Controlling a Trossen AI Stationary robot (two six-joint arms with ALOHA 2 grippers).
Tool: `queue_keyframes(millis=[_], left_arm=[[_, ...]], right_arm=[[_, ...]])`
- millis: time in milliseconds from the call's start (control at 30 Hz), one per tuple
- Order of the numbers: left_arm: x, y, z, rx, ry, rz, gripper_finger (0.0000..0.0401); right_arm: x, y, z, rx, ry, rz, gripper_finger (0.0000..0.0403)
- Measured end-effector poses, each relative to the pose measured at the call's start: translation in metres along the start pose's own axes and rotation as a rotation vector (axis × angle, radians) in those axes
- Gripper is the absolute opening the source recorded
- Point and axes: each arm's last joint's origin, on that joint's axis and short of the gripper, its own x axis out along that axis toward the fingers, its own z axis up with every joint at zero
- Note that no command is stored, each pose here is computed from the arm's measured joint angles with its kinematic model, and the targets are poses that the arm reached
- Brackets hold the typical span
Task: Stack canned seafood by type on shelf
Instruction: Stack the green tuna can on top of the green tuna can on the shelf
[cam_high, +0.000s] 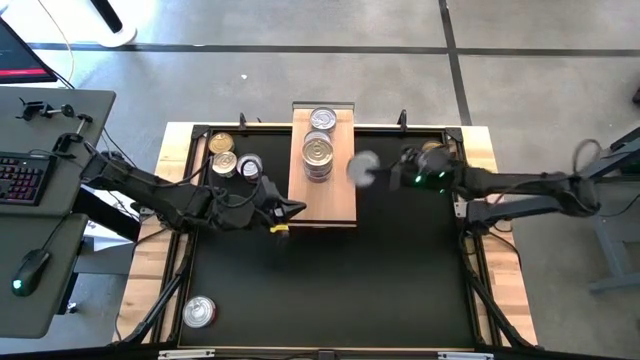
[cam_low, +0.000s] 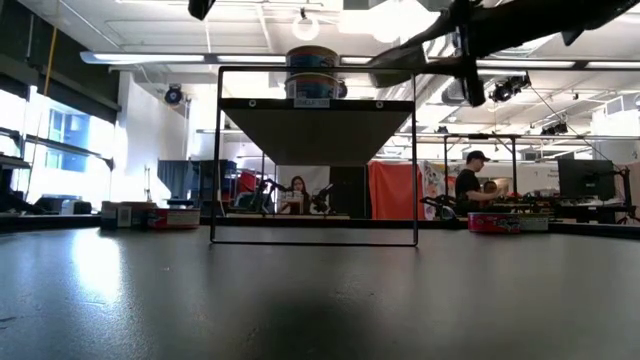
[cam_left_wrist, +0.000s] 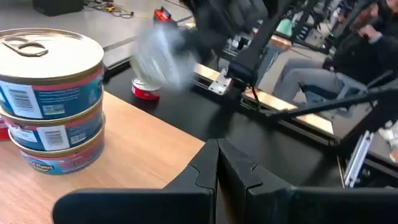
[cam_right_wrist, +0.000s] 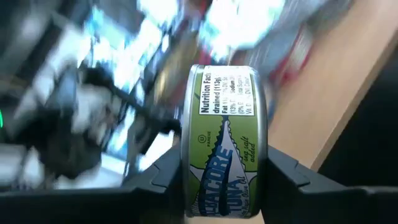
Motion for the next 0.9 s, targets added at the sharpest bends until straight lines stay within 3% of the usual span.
queue_keyframes(millis=[100, 200, 433, 667, 900], left_arm=[[0.0, 0.0, 0.0, 0.033, 0.0, 0.001, 0.0], [0.001, 0.002, 0.001, 0.072, -0.001, 0.01, 0.0], [-0.004, 0.006, 0.008, 0.047, -0.001, -0.043, 0.0], [-0.018, 0.0, 0.01, -0.022, 0.0, -0.114, 0.0], [-0.025, -0.01, 0.005, -0.034, 0.011, -0.15, 0.0]], right_arm=[[-0.007, -0.01, 0.024, 0.012, -0.12, -0.044, 0.0133], [0.003, -0.019, 0.044, 0.019, -0.145, -0.096, 0.0133], [0.063, -0.031, 0.103, -0.034, -0.09, -0.142, 0.0133], [0.117, -0.049, 0.163, 0.01, -0.014, -0.121, 0.0133], [0.158, -0.057, 0.18, 0.049, 0.093, -0.117, 0.0133]])
